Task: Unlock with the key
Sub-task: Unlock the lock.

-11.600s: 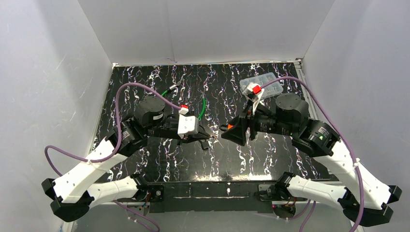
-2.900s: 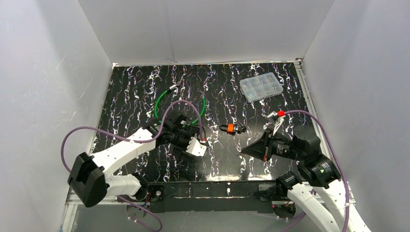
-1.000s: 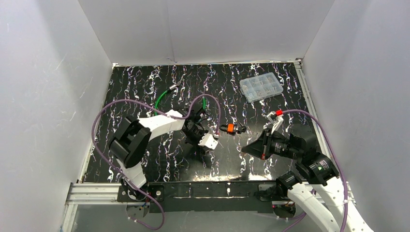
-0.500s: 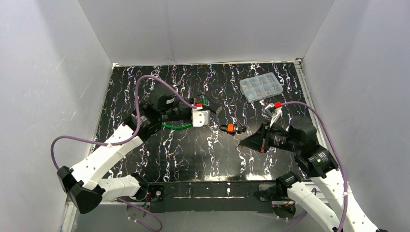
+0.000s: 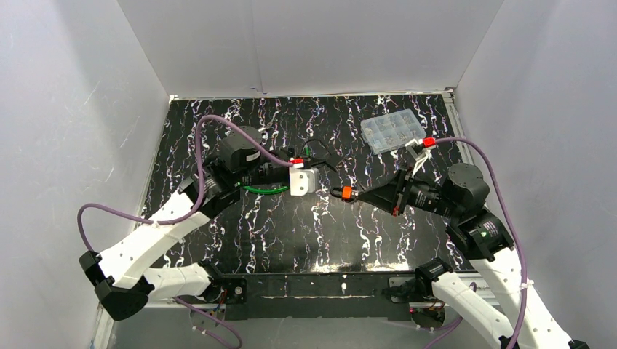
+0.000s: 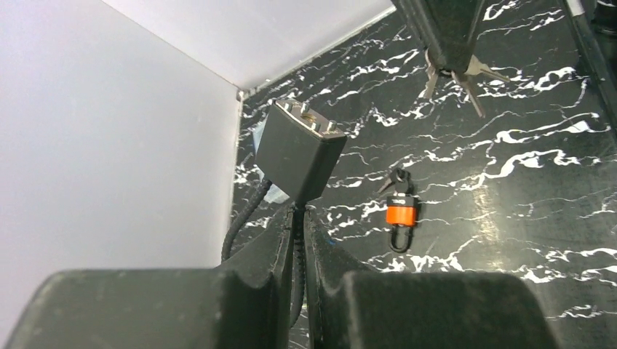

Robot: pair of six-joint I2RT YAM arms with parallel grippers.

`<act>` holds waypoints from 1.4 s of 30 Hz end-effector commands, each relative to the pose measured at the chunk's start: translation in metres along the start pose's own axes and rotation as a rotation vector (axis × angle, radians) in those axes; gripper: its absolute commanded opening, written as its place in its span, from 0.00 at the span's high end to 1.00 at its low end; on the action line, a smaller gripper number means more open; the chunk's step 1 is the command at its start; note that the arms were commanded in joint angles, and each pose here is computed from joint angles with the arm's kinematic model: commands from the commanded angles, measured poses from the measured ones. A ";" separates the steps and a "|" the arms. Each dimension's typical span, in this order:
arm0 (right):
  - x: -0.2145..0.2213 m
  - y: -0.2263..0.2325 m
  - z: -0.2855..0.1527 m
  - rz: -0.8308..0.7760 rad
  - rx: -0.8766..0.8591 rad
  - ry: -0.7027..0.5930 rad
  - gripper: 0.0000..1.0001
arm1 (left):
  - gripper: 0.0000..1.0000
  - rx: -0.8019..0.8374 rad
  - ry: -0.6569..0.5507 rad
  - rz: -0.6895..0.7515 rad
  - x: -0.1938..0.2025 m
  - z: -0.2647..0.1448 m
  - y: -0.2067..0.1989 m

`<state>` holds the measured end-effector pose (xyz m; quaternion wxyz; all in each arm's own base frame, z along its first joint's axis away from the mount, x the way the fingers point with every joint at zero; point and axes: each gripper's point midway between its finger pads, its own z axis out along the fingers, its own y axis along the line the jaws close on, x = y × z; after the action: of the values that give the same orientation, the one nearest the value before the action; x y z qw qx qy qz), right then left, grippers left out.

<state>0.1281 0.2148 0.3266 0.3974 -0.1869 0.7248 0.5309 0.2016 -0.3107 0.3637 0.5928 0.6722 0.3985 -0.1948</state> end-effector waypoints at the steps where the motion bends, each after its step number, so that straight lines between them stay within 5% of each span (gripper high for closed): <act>1: -0.037 0.032 -0.005 -0.066 -0.093 -0.120 0.99 | 1.00 -0.118 -0.068 0.163 -0.035 -0.016 0.023; 7: -0.047 0.041 -0.006 -0.053 -0.128 -0.166 0.99 | 1.00 -0.183 -0.090 0.393 -0.046 -0.015 0.024; 24: -0.065 0.064 -0.011 -0.065 -0.206 -0.220 0.99 | 1.00 -0.200 -0.046 0.461 -0.042 -0.009 0.024; 42: -0.074 0.037 0.004 -0.008 -0.122 -0.269 0.99 | 1.00 -0.295 0.037 0.603 -0.039 0.000 0.041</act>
<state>0.1463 0.2251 0.3930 0.4502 -0.1440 0.6488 0.5963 0.2053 -0.3239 0.3980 0.6833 0.6926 0.2290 0.0291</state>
